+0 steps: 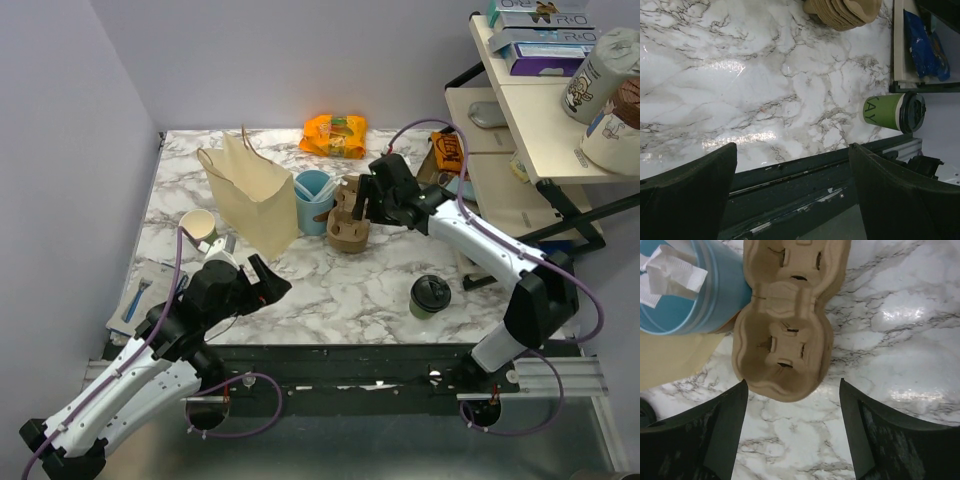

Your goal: Pack the takeout coffee

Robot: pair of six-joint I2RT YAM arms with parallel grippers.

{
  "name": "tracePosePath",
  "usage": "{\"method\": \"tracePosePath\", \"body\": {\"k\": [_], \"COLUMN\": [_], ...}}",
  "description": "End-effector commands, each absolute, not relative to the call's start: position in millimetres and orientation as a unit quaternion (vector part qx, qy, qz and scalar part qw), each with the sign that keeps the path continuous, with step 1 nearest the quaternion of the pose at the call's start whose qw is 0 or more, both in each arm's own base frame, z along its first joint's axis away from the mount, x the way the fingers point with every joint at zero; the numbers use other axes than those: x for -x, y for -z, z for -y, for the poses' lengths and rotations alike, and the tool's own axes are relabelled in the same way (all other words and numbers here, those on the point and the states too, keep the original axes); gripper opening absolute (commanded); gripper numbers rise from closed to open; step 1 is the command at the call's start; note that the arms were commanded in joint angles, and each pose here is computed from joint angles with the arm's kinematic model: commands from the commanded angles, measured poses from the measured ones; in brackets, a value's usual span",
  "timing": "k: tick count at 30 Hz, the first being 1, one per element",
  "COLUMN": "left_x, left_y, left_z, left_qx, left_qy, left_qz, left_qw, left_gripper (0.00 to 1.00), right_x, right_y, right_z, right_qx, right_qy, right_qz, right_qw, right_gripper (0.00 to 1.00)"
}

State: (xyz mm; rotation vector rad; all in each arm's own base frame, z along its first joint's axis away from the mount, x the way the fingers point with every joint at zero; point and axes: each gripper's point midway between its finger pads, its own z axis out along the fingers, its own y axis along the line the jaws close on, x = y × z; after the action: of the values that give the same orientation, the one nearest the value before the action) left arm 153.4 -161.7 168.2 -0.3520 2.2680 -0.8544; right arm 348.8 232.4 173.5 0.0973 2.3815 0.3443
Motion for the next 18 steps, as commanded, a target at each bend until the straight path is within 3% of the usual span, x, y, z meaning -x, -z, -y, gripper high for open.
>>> {"method": "tracePosePath", "body": {"k": [1, 3, 11, 18], "left_x": [-154.4, -155.2, -155.5, -157.4], "left_y": [-160.0, -160.2, -158.8, -159.4], "left_z": [157.8, 159.6, 165.5, 166.1], "left_qx": [0.142, 0.14, 0.131, 0.135], "left_qy": [0.314, 0.316, 0.318, 0.319], "left_qz": [-0.876, -0.876, -0.88, -0.878], "left_qw": [0.337, 0.337, 0.327, 0.33], "left_gripper": [0.99, 0.99, 0.99, 0.99], "right_x": [-375.6, -382.2, -398.3, -398.9], "right_y": [-172.0, -170.3, -147.2, -131.0], "right_z": [-245.8, -245.8, -242.1, -240.3], "right_qx": [-0.046, -0.049, -0.05, -0.053], "right_qy": [-0.15, -0.144, -0.119, -0.109], "right_qz": [-0.921, -0.922, -0.931, -0.939], "right_qw": [0.356, 0.357, 0.341, 0.323], "right_gripper": [0.73, 0.67, 0.61, 0.6]}}
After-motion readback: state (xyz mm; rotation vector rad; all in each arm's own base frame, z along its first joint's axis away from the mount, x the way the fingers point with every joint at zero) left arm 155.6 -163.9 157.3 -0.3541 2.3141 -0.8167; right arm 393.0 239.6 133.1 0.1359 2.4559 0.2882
